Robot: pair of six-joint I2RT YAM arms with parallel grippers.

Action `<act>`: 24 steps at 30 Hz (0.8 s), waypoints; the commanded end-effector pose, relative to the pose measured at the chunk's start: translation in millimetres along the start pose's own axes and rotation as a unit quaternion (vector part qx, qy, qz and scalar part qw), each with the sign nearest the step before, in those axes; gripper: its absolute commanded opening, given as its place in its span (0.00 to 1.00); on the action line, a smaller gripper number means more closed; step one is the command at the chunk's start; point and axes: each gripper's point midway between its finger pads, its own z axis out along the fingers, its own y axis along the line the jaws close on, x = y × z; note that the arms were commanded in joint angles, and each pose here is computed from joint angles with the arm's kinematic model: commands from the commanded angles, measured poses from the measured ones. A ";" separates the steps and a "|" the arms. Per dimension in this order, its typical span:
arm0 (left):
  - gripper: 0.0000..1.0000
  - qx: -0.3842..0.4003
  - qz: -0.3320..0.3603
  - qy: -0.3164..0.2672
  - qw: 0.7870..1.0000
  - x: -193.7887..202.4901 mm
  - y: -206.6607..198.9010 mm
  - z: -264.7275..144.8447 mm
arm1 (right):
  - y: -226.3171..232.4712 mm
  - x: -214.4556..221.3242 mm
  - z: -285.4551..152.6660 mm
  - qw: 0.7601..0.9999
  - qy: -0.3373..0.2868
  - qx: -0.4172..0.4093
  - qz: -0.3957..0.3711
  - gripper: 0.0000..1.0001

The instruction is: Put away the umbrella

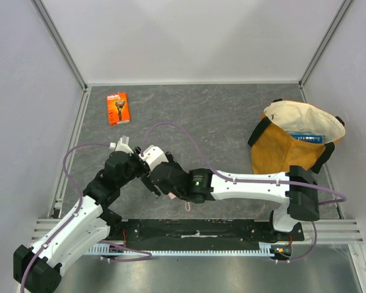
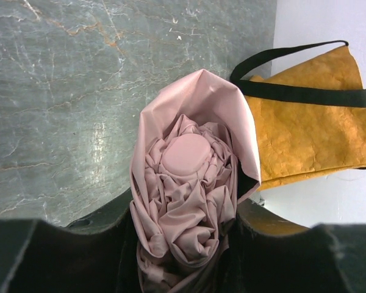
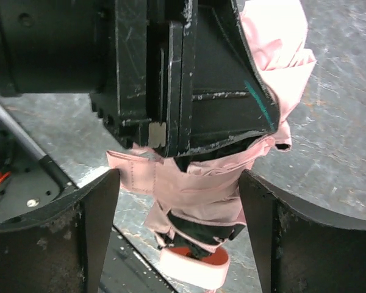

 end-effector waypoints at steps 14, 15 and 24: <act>0.02 0.063 -0.106 0.021 0.992 -2.8 -47.8 -15.8 | -27.5 0.1 35.4 0.987 -0.004 0.141 -0.074 0.42; 0.02 0.061 -0.106 0.021 0.992 -2.6 -47.1 -15.5 | -27.4 -0.4 34.7 0.987 -0.006 0.139 -0.075 0.29; 0.44 0.105 -0.117 0.009 0.988 -6.7 -55.4 -15.5 | -36.2 2.6 27.8 0.990 -0.035 0.121 -0.060 0.00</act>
